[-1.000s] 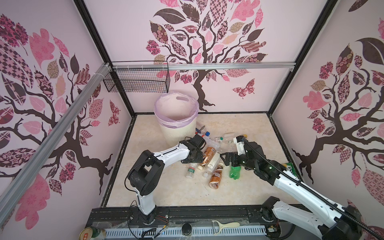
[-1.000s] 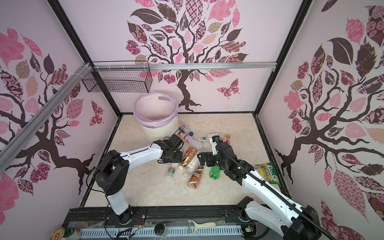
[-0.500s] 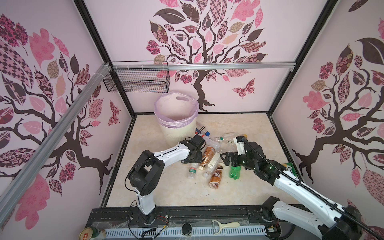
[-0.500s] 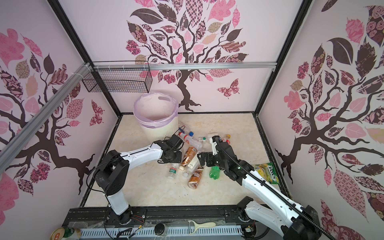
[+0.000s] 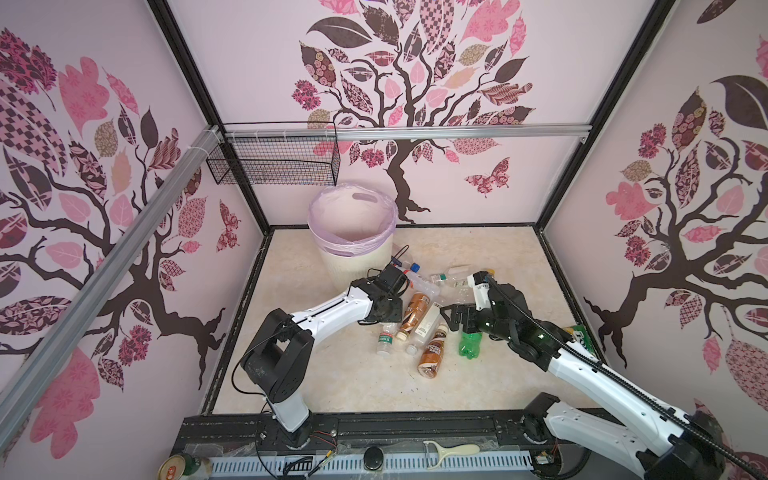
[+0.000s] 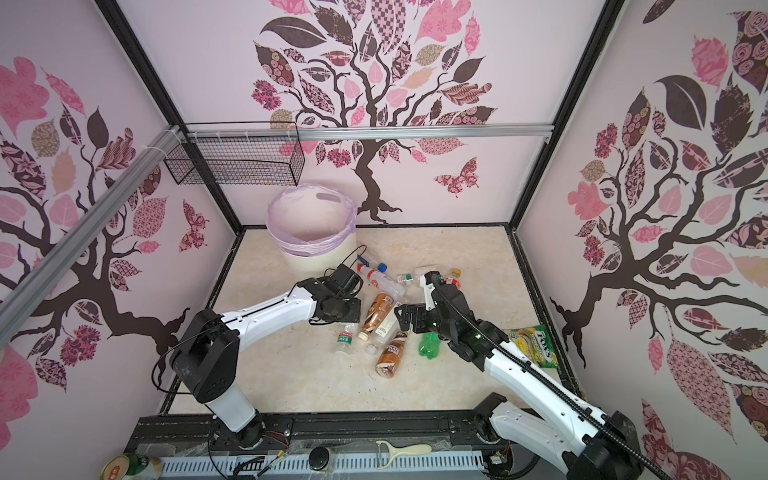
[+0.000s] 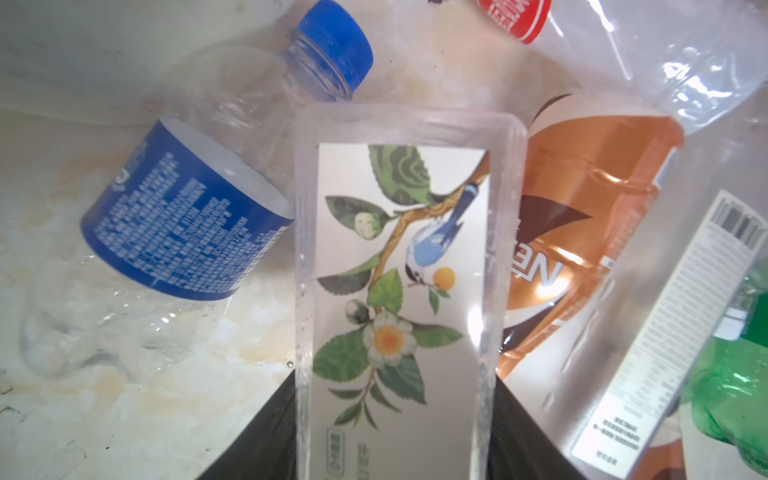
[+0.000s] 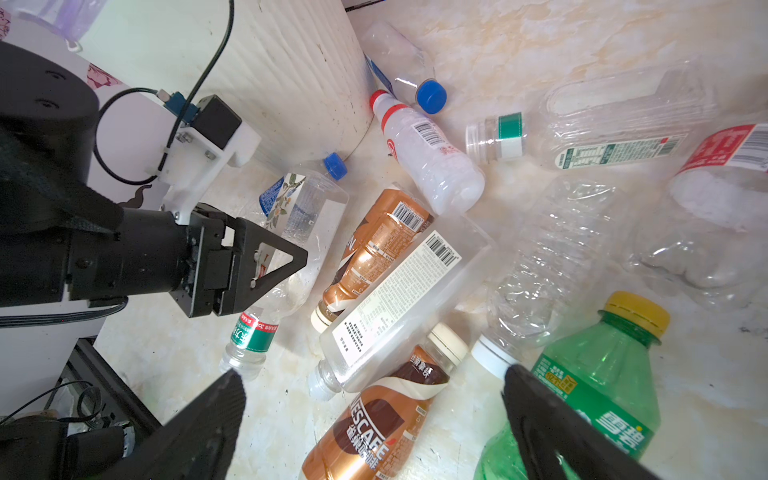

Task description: Throw the plastic bottles in the bin

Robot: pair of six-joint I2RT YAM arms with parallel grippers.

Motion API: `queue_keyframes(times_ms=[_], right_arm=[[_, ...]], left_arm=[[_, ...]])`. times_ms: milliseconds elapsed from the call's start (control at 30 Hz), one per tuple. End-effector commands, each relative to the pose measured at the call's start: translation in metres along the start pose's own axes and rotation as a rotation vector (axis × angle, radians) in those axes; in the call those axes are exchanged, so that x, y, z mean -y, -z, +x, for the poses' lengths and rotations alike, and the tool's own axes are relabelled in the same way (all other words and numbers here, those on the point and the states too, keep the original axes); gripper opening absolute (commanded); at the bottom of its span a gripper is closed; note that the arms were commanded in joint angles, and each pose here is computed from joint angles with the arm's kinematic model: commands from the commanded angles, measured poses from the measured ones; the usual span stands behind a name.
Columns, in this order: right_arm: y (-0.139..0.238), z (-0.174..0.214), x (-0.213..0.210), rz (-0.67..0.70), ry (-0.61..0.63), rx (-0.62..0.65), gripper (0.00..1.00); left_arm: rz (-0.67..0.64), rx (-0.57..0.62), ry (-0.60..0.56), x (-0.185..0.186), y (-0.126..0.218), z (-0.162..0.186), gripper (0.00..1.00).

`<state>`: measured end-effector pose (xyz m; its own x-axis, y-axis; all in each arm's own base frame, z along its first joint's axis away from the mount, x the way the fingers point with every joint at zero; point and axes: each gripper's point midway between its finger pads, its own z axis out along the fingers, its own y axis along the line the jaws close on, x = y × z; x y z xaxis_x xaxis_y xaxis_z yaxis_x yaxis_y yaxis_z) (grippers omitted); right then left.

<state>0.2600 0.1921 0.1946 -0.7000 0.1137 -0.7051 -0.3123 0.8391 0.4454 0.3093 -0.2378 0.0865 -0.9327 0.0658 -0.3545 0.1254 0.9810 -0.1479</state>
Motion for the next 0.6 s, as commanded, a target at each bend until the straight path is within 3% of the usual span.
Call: queue_keyframes(times_ms=[0, 267, 567], right_arm=[[0.007, -0.008, -0.005, -0.018, -0.014, 0.028, 1.00], [0.019, -0.023, -0.013, -0.030, -0.015, 0.064, 1.00], [0.041, -0.058, -0.027, -0.030, 0.028, 0.140, 1.00]], left_arm=[[0.029, 0.038, -0.023, 0.006, 0.019, -0.008, 0.61], [0.138, 0.183, -0.091, 0.039, 0.075, -0.033, 0.60], [0.249, 0.503, -0.153, 0.069, 0.193, -0.098, 0.59]])
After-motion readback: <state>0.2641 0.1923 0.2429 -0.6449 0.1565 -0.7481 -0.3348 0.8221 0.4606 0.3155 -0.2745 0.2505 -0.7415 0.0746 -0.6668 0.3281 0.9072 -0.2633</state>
